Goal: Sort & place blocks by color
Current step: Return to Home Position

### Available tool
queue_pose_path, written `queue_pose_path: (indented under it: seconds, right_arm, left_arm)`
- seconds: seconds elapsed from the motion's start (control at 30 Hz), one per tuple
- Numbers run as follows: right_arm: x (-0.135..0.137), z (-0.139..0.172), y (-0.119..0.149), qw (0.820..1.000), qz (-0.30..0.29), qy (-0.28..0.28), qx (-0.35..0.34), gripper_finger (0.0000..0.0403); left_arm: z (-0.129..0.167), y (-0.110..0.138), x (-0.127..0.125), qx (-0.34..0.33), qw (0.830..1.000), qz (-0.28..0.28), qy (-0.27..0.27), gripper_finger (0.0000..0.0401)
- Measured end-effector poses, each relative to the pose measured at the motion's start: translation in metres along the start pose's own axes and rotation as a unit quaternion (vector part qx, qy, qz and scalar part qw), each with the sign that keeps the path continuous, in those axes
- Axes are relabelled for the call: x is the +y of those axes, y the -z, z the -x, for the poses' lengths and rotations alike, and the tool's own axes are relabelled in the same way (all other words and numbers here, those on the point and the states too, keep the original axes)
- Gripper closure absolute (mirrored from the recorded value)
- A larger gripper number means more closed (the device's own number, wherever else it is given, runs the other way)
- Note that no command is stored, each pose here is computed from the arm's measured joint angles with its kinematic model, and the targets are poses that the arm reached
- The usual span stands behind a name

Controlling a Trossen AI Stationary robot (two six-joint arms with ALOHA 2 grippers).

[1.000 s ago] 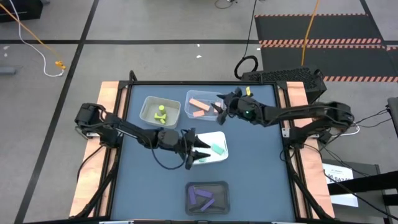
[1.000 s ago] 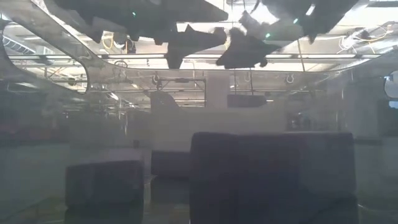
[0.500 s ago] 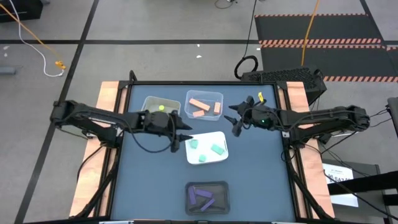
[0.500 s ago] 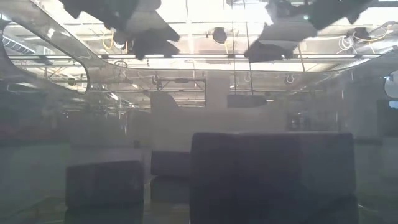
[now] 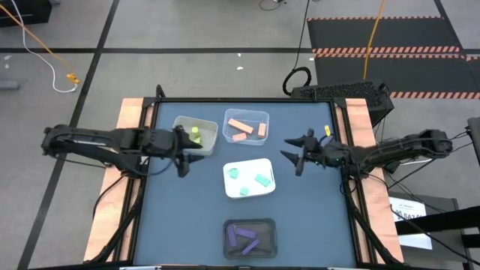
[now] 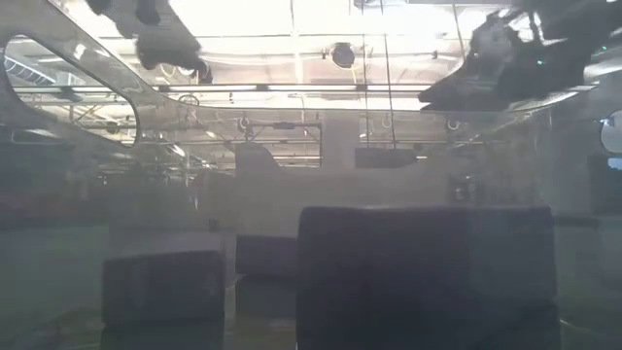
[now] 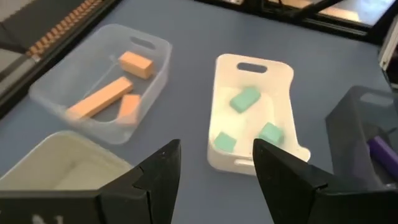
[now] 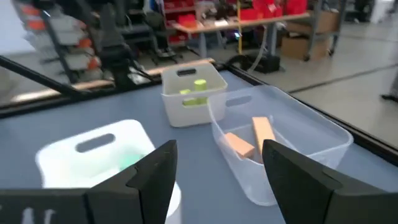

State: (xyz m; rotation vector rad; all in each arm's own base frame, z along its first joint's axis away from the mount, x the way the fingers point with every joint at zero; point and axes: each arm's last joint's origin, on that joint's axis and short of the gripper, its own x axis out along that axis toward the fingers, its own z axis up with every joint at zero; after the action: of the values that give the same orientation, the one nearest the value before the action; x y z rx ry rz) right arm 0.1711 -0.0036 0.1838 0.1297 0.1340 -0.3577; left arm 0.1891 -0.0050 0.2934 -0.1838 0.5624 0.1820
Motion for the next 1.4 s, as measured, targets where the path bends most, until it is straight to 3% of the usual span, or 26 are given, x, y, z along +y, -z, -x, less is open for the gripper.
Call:
queue_pose_path:
  seconds: [0.27,0.5,0.73,1.2,1.4]
  right_arm:
    - [0.004,0.013,0.018,0.999,0.006,-0.037,-0.02,0.0177]
    - [0.004,0.017,0.03,0.999,0.016,-0.047,-0.002,0.0177]
    - [0.0,0.02,0.043,0.999,0.025,-0.045,0.015,0.0177]
    - [0.0,0.021,0.042,0.999,0.018,-0.046,0.004,0.0177]
    - [0.0,0.021,0.043,0.999,0.021,-0.046,0.009,0.0177]
  left_arm:
    - [0.041,0.021,0.005,-0.001,0.999,0.044,-0.013,0.0201]
    - [0.051,0.059,0.012,-0.05,0.996,0.076,-0.002,0.0201]
    - [0.037,0.091,0.012,-0.116,0.991,0.043,0.048,0.0201]
    - [-0.006,0.15,0.008,-0.242,0.963,-0.01,0.113,0.0201]
    - [-0.007,0.152,0.008,-0.238,0.965,-0.024,0.111,0.0201]
